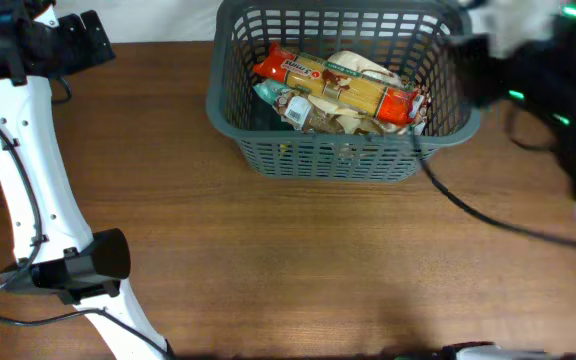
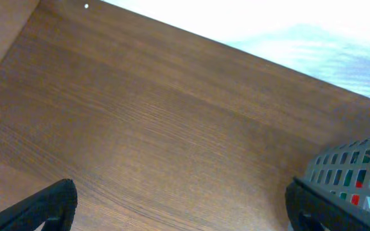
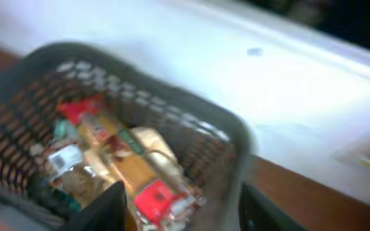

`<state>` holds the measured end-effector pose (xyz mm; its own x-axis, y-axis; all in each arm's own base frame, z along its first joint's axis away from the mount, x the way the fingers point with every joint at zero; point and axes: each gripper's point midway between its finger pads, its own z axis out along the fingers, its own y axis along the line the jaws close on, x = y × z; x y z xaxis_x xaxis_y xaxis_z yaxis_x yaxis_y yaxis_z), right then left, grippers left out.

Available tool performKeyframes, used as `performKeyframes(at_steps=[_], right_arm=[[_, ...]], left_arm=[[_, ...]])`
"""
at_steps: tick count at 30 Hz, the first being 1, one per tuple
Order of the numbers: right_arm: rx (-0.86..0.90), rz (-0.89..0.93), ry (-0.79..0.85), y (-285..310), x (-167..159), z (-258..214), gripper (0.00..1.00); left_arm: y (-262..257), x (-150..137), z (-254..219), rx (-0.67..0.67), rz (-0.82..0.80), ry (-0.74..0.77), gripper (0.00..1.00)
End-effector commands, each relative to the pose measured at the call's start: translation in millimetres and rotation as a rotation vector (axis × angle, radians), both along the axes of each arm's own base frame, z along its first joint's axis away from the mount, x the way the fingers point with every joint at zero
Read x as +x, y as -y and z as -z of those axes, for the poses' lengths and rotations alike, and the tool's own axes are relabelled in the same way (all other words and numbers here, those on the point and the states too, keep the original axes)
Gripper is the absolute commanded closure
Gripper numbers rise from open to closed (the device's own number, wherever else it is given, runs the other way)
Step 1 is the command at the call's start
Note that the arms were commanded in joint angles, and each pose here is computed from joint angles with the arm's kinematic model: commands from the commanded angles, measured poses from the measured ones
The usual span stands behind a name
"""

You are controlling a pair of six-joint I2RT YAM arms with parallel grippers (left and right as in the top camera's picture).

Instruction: Pack container

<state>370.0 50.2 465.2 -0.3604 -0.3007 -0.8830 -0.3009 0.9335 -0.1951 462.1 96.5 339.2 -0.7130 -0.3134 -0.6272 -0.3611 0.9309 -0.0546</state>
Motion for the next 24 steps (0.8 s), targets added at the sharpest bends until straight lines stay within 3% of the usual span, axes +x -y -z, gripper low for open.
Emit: performKeyframes(at_steps=[1,7,9,10,24], right_arm=[[0.073,0.192,-0.056,41,-8,8,0.46],[0.085,0.455,-0.21,121,-31,43,0.38],[0.136,0.537,-0.229,141,-35,49,0.18],[0.153,0.561,-0.229,148,-36,49,0.01],[0.165,0.612,-0.214,165,-39,47,0.01]], left_arm=[[-1,1,1,-0.011,-0.012,0.0,0.01],[-1,1,1,-0.011,-0.012,0.0,0.01],[-1,1,1,-0.011,-0.012,0.0,0.01],[-1,1,1,-0.011,-0.012,0.0,0.01],[-1,1,1,-0.011,-0.012,0.0,0.01]])
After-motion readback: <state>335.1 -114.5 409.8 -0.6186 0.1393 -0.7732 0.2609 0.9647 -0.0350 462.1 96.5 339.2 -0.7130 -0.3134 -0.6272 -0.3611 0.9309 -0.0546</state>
